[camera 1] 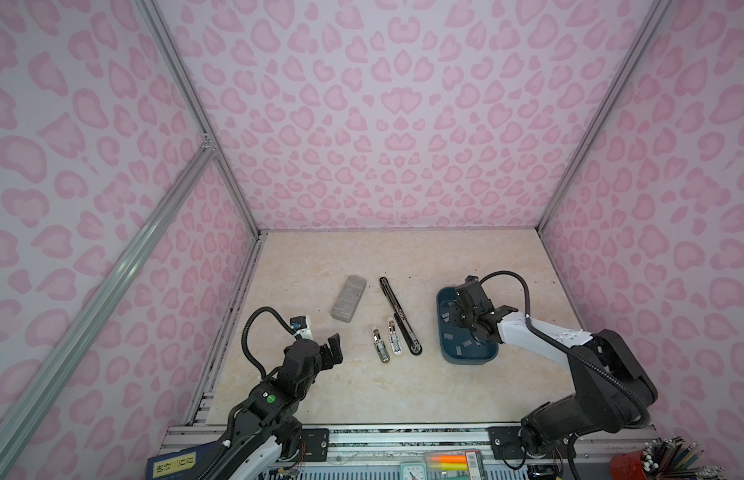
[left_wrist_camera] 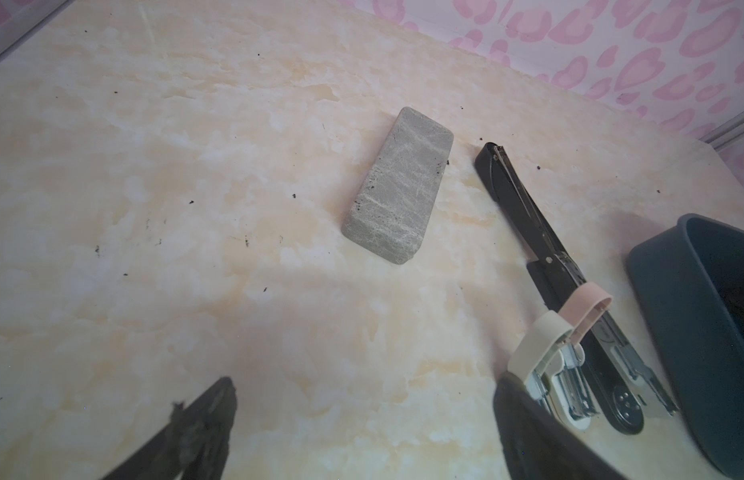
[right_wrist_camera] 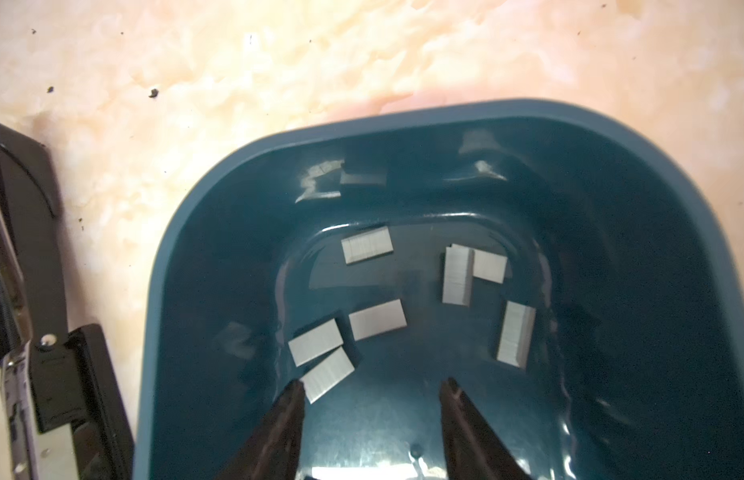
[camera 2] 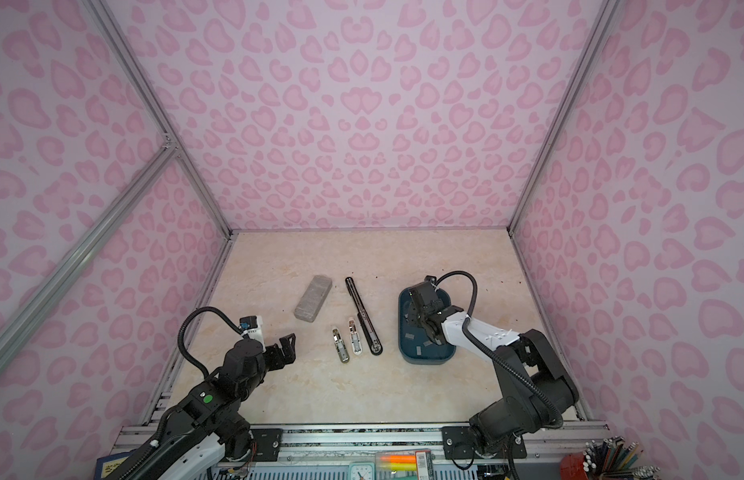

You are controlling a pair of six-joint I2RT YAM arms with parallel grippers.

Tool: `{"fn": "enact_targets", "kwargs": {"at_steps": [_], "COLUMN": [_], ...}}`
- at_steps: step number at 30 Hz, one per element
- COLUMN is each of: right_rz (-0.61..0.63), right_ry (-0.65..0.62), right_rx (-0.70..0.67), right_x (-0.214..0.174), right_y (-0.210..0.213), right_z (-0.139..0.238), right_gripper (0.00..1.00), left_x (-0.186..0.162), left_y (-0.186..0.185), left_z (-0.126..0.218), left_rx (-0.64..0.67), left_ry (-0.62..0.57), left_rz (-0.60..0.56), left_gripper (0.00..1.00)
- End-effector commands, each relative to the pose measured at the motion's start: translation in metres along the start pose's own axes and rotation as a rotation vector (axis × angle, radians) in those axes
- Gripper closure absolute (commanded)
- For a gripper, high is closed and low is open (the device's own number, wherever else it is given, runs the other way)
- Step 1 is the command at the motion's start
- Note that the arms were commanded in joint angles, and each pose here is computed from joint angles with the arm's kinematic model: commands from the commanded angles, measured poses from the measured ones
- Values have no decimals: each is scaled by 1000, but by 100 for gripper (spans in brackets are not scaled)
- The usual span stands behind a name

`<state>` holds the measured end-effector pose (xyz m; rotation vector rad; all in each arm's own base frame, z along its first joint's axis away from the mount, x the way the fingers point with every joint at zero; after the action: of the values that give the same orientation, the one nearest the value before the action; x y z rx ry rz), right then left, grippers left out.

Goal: Load the staples into the stapler

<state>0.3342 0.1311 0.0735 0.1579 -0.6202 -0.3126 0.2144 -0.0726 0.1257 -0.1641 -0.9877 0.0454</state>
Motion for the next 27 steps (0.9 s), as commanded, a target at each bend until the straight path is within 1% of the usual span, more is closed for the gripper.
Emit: {"fn": "enact_targets", "kwargs": {"at_steps": [1, 5, 9, 11, 16, 27], "right_rz": [2, -16, -26, -23, -21, -13], "right_ry": [1, -10, -10, -3, -13, 14], "right_rx": [-40, -80, -103, -115, -161, -159], "right_x": [3, 8, 10, 9, 7, 0], "right_y": [-3, -3, -3, -3, -12, -13], "right_z": [-8, -16, -25, -29, -34, -39], "right_gripper": [50, 54, 54, 55, 56, 56], "left_x": [11, 10, 10, 10, 10, 10], "left_y": [-2, -2, -2, -2, -2, -3], "left_z": [1, 2, 3, 3, 4, 4], "left_rx": [2, -5, -12, -14, -17, -25], "left_ry": [-34, -33, -39, -42, -48, -47], "left_rz": [18, 19, 22, 22, 25, 23], "left_gripper": [2, 2, 2, 2, 2, 2]}}
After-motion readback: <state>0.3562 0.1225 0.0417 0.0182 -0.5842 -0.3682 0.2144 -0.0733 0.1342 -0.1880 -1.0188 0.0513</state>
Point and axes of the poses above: each gripper's point midway between its finger pads, its own z axis back along the fingers, its own y axis along the line the jaws close on, x = y × z, the point moved 2 cm from there along z, back along the fingers, and after that the axes turned 9 degrees about -z, right-handed, at the moved point
